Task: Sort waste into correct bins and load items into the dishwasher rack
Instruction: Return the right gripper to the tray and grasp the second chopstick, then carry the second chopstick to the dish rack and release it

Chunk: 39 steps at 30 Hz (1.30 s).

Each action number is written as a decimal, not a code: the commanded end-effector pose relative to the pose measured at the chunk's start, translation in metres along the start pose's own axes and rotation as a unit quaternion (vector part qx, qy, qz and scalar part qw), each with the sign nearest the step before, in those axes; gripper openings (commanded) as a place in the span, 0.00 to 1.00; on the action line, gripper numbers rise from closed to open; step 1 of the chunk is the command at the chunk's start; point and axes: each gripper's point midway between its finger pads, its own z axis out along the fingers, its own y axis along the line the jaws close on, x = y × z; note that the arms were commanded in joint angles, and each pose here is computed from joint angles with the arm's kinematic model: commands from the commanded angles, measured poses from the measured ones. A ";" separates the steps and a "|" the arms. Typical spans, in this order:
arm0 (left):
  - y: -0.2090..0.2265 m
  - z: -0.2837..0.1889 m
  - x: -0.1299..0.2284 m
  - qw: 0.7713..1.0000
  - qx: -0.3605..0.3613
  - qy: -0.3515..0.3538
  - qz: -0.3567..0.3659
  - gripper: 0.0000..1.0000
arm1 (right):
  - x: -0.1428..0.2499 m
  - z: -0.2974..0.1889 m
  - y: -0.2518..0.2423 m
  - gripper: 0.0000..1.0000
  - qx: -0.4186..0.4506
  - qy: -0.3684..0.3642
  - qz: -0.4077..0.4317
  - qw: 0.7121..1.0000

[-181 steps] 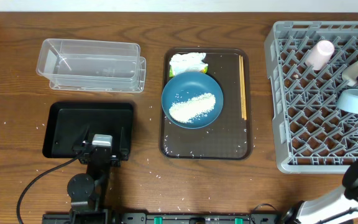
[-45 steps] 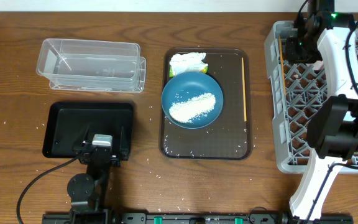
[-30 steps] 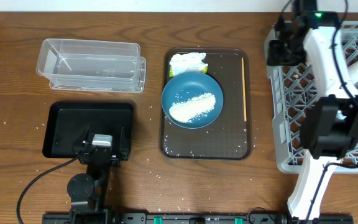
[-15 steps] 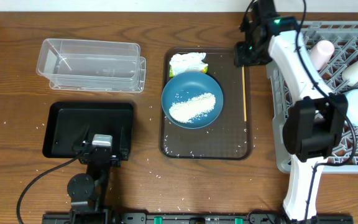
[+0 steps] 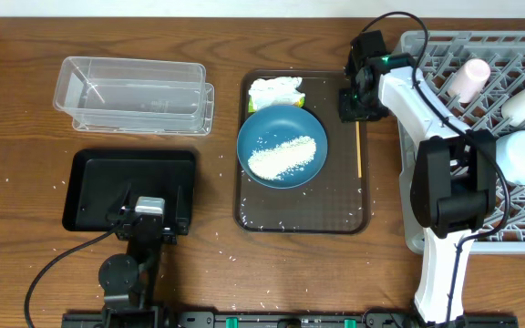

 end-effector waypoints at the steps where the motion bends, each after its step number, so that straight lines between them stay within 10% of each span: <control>1: -0.005 0.001 0.015 1.000 0.010 0.023 -0.002 0.93 | 0.002 -0.001 -0.001 0.39 0.012 -0.003 0.009 1.000; 14: -0.005 0.001 0.016 1.000 0.010 0.023 -0.002 0.93 | 0.023 0.026 0.010 0.36 0.009 0.004 0.026 1.000; 19: -0.005 0.001 0.016 1.000 0.010 0.023 -0.002 0.93 | 0.022 0.025 0.017 0.03 0.007 0.001 0.026 1.000; 22: -0.005 0.001 0.015 1.000 0.010 0.023 -0.002 0.93 | 0.015 0.017 0.020 0.01 0.002 -0.004 0.026 1.000; 39: -0.005 0.001 0.015 1.000 0.010 0.023 -0.002 0.93 | -0.063 -0.156 -0.095 0.01 0.026 -0.106 0.062 0.992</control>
